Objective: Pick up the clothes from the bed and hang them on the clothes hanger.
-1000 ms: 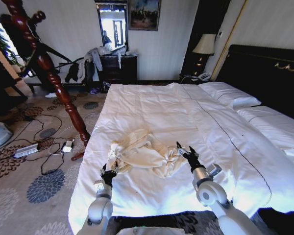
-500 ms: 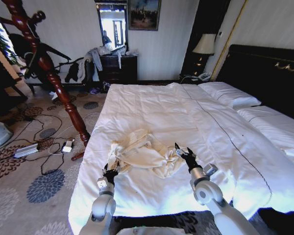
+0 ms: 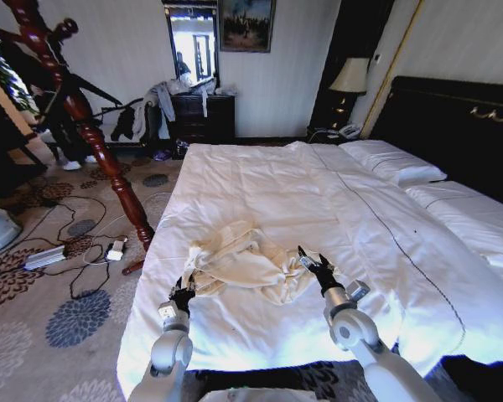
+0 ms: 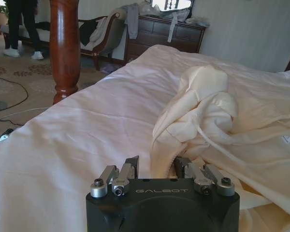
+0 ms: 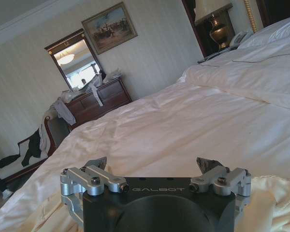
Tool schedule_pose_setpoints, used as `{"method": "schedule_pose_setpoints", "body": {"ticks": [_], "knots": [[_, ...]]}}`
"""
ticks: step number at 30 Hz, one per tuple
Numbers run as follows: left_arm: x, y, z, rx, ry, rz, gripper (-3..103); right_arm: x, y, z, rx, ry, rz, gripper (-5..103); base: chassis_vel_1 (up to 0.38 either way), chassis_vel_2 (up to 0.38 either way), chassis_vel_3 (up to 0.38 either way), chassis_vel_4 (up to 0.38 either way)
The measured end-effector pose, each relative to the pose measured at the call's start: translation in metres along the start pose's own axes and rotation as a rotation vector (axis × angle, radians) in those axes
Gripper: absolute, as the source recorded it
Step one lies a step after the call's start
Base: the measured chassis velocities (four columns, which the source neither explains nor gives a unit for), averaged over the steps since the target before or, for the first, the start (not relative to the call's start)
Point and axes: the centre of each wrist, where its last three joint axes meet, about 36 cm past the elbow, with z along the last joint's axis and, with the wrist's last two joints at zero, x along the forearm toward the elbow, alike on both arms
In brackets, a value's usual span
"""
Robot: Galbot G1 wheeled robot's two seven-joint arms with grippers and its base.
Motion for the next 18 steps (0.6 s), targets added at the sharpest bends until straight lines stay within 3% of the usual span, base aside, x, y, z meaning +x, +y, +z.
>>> {"method": "schedule_pose_setpoints", "body": {"ticks": [13, 16, 18], "knots": [[0.014, 0.002, -0.007, -0.005, -0.013, 0.020, 43, 0.005, 0.003, -0.002, -0.002, -0.003, 0.001, 100, 0.000, 0.000, 0.000, 0.000], [0.016, 0.001, -0.007, 0.001, -0.010, 0.024, 32, 0.008, 0.004, -0.003, -0.002, -0.004, 0.001, 100, 0.000, 0.000, 0.000, 0.000], [0.016, 0.001, -0.006, 0.002, -0.009, 0.025, 32, 0.009, 0.003, -0.003, -0.001, -0.005, 0.002, 100, 0.000, 0.000, 0.000, 0.000]]}}
